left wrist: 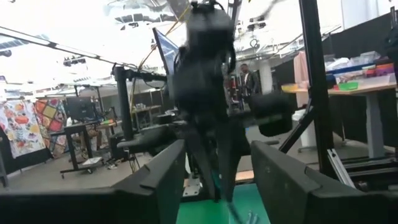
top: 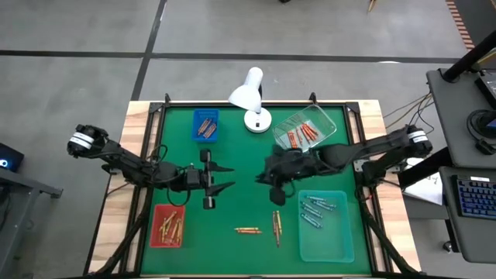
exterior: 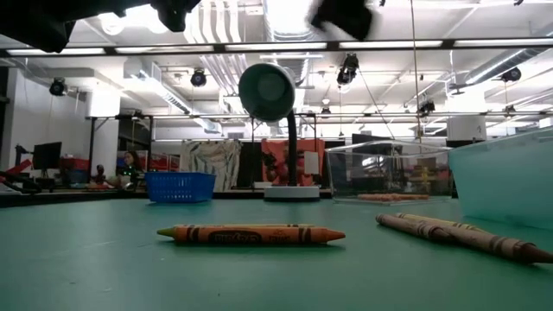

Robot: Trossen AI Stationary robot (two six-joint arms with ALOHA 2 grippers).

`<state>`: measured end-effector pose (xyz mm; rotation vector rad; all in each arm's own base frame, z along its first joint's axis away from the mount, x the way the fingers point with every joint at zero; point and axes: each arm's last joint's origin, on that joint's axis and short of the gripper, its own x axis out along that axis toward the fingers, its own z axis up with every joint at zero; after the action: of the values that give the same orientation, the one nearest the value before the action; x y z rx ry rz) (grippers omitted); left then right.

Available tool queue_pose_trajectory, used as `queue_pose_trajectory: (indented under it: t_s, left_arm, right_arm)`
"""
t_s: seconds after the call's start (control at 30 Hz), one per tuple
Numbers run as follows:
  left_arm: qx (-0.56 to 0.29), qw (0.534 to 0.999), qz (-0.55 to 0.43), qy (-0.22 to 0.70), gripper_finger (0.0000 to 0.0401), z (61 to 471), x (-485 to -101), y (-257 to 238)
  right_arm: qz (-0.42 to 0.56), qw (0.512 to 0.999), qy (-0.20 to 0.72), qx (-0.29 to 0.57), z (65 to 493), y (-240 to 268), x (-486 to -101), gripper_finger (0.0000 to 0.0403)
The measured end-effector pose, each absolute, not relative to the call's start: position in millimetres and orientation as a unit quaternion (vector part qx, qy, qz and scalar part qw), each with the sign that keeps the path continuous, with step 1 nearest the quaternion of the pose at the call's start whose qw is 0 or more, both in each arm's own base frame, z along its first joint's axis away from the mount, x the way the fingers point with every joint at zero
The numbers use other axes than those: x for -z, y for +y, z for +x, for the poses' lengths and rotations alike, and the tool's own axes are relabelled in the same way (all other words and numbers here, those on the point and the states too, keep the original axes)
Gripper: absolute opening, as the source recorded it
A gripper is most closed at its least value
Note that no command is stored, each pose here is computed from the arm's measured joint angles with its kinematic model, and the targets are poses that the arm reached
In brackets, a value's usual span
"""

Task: Sort crayons
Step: Put the blue crayon into the green bin, then put the yellow crayon into the red bin

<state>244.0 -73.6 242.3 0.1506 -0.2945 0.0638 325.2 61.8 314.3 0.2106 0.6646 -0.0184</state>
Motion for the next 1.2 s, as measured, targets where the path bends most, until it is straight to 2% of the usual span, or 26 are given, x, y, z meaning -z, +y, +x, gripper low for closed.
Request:
queue_pose_trajectory:
  t_s: [0.1, 0.17, 0.3, 0.47, 0.6, 0.8, 1.03, 1.2]
  left_arm:
    - [-0.031, 0.987, 0.074, -0.141, 0.0168, 244, -241, -74]
    - [-0.03, 0.987, 0.075, -0.137, 0.0168, 244, -240, -74]
    - [-0.029, 0.988, 0.077, -0.13, 0.0168, 245, -239, -74]
    - [-0.029, 0.988, 0.079, -0.127, 0.0168, 245, -238, -74]
    - [-0.029, 0.988, 0.079, -0.127, 0.0168, 245, -238, -74]
    - [-0.028, 0.989, 0.076, -0.127, 0.0168, 245, -238, -74]
    - [-0.027, 0.99, 0.072, -0.12, 0.0168, 245, -237, -74]
    - [-0.021, 0.993, 0.083, -0.079, 0.0168, 252, -236, -76]
  right_arm:
    - [0.154, 0.86, 0.482, 0.069, 301, 72, -304, 0.0018]
    - [0.175, 0.806, 0.555, 0.111, 284, 81, -295, 0.0021]
    - [0.22, 0.726, 0.635, 0.148, 259, 101, -275, 0.0021]
    - [0.244, 0.662, 0.692, 0.152, 238, 123, -244, 0.0022]
    - [0.234, 0.635, 0.713, 0.182, 224, 128, -222, 0.0022]
    - [0.238, 0.632, 0.713, 0.19, 218, 129, -207, 0.0028]
    - [0.232, 0.64, 0.706, 0.196, 218, 128, -202, 0.0086]
    - [0.232, 0.646, 0.703, 0.185, 220, 129, -207, 0.0121]
